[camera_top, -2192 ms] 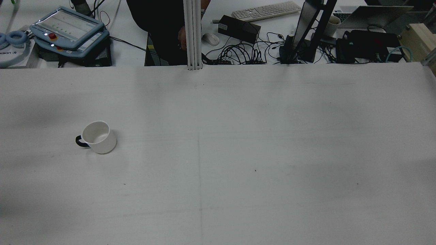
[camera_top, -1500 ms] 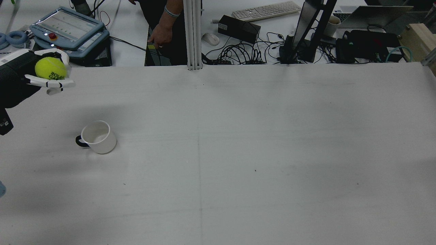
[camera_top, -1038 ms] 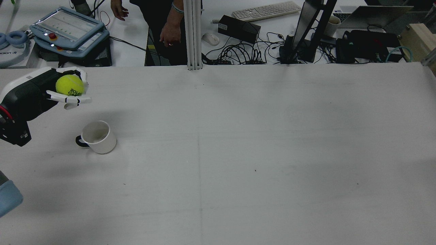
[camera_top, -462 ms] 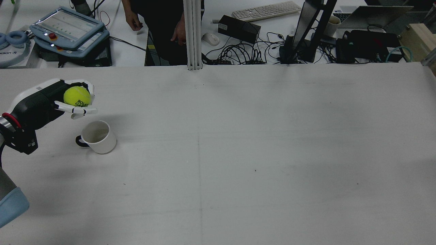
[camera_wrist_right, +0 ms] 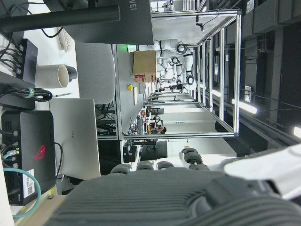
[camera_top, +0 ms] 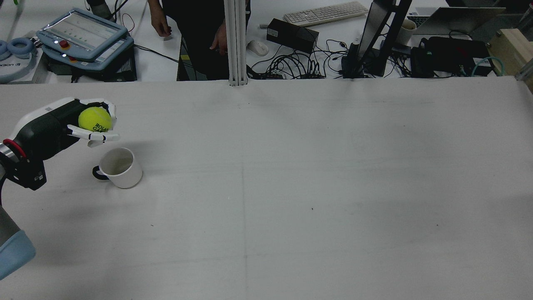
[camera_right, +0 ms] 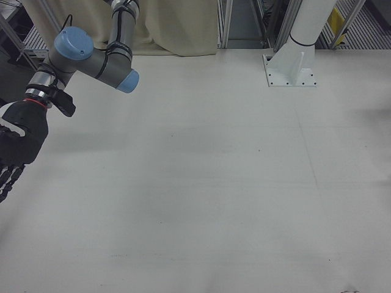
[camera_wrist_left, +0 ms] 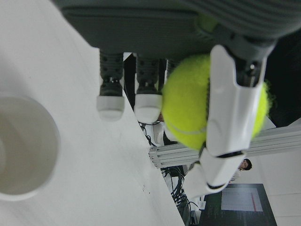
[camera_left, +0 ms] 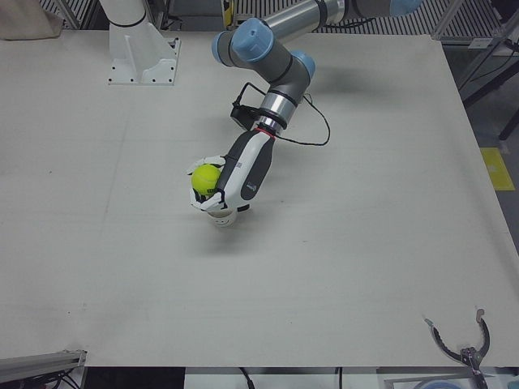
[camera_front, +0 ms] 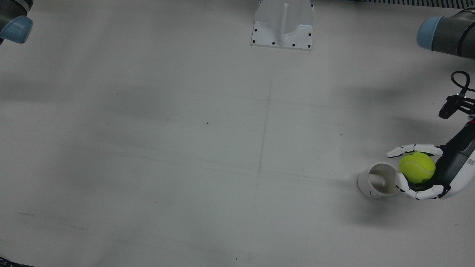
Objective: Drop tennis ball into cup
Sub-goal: 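Position the left hand with the ball above the mug opening, then open the left hand fingers to release the ball into the mug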
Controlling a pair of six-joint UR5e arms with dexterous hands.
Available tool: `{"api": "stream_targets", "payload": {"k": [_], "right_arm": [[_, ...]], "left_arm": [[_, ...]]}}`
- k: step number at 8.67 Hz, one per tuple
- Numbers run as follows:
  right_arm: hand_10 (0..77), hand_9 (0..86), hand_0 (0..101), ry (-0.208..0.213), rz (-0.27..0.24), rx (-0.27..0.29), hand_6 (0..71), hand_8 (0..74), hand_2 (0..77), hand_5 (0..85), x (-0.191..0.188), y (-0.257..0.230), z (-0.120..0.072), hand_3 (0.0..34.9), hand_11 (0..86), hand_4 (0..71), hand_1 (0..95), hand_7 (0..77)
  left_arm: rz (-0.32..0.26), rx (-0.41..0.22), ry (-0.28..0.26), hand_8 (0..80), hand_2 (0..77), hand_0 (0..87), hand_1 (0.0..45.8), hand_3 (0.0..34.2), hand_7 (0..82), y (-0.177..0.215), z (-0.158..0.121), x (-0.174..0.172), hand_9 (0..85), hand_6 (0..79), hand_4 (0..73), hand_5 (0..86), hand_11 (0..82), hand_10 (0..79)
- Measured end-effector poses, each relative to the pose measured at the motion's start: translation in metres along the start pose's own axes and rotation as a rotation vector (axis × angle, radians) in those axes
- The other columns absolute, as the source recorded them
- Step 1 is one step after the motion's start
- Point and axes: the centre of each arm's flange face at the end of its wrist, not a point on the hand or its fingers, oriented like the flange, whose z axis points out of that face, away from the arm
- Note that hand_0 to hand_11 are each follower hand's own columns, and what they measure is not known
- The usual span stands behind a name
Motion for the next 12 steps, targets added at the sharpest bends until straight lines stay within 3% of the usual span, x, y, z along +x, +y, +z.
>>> {"api": "stream_targets", "payload": {"k": [2, 3, 4, 5, 6, 7, 8, 9, 10, 11, 12], "right_arm": [[0.0, 0.0, 0, 0.0, 0.0, 0.0, 0.0, 0.0, 0.5, 0.0, 0.0, 0.0, 0.0, 0.0, 0.5, 0.0, 0.5, 0.5], [0.0, 0.0, 0, 0.0, 0.0, 0.0, 0.0, 0.0, 0.5, 0.0, 0.0, 0.0, 0.0, 0.0, 0.5, 0.0, 0.5, 0.5], [0.0, 0.0, 0, 0.0, 0.0, 0.0, 0.0, 0.0, 0.5, 0.0, 0.0, 0.0, 0.0, 0.0, 0.5, 0.0, 0.5, 0.5], [0.0, 0.0, 0, 0.0, 0.0, 0.0, 0.0, 0.0, 0.5, 0.0, 0.0, 0.0, 0.0, 0.0, 0.5, 0.0, 0.5, 0.5], [0.0, 0.0, 0, 0.0, 0.0, 0.0, 0.0, 0.0, 0.5, 0.0, 0.0, 0.0, 0.0, 0.0, 0.5, 0.0, 0.5, 0.5], [0.0, 0.0, 0, 0.0, 0.0, 0.0, 0.0, 0.0, 0.5, 0.0, 0.0, 0.0, 0.0, 0.0, 0.5, 0.0, 0.5, 0.5], [0.0, 0.0, 0, 0.0, 0.0, 0.0, 0.0, 0.0, 0.5, 0.0, 0.0, 0.0, 0.0, 0.0, 0.5, 0.0, 0.5, 0.5], [0.0, 0.0, 0, 0.0, 0.0, 0.0, 0.0, 0.0, 0.5, 0.0, 0.0, 0.0, 0.0, 0.0, 0.5, 0.0, 0.5, 0.5], [0.0, 0.0, 0, 0.0, 0.0, 0.0, 0.0, 0.0, 0.5, 0.0, 0.0, 0.0, 0.0, 0.0, 0.5, 0.0, 0.5, 0.5], [0.0, 0.0, 0, 0.0, 0.0, 0.0, 0.0, 0.0, 0.5, 0.0, 0.0, 0.0, 0.0, 0.0, 0.5, 0.0, 0.5, 0.5], [0.0, 0.0, 0, 0.0, 0.0, 0.0, 0.0, 0.0, 0.5, 0.0, 0.0, 0.0, 0.0, 0.0, 0.5, 0.0, 0.5, 0.5]], "left_arm": [[-0.003, -0.006, 0.0, 69.8, 20.7, 60.2, 34.9, 9.5, 52.9, 0.0, -0.001, 0.0, 69.8, 54.5, 38.2, 55.6, 69.8, 56.7], [-0.017, -0.033, 0.004, 69.8, 20.7, 60.3, 35.5, 9.6, 52.9, -0.005, -0.002, -0.003, 69.8, 54.5, 37.6, 55.6, 69.8, 50.7], [-0.037, -0.056, 0.007, 62.7, 20.7, 76.5, 38.2, 9.5, 52.9, -0.011, -0.005, -0.005, 61.1, 54.5, 36.0, 55.1, 61.6, 43.1], [-0.052, -0.068, 0.009, 62.7, 22.4, 83.1, 35.5, 9.6, 52.9, -0.016, -0.007, -0.007, 61.1, 54.5, 25.1, 62.7, 61.6, 43.1], [-0.06, -0.074, 0.009, 40.9, 22.9, 80.2, 33.3, 9.7, 52.9, -0.019, -0.009, -0.009, 39.3, 54.5, 7.6, 70.4, 38.7, 16.9], [-0.063, -0.077, 0.009, 28.4, 22.9, 69.7, 34.4, 9.7, 52.9, -0.02, -0.01, -0.009, 27.8, 55.1, 1.1, 61.6, 24.5, 1.6], [-0.064, -0.079, 0.009, 14.2, 22.4, 67.6, 36.5, 9.7, 51.8, -0.021, -0.01, -0.009, 13.6, 50.7, 1.1, 45.3, 8.2, 6.5], [-0.065, -0.08, 0.009, 0.5, 22.4, 67.4, 36.5, 9.6, 43.1, -0.021, -0.01, -0.01, 2.2, 40.9, 1.1, 33.8, 11.4, 4.9], [-0.065, -0.08, 0.009, 4.4, 22.4, 67.5, 36.5, 9.7, 31.6, -0.021, -0.01, -0.01, 7.1, 28.4, 1.1, 32.2, 10.9, 4.9], [-0.065, -0.08, 0.009, 4.4, 22.4, 67.5, 36.5, 9.7, 31.6, -0.021, -0.01, -0.01, 7.1, 28.4, 1.1, 32.2, 10.9, 4.9], [-0.065, -0.08, 0.01, 1.1, 22.4, 67.4, 36.0, 9.7, 20.2, -0.021, -0.01, -0.009, 2.2, 15.8, 1.1, 18.5, 10.9, 3.8]]}}
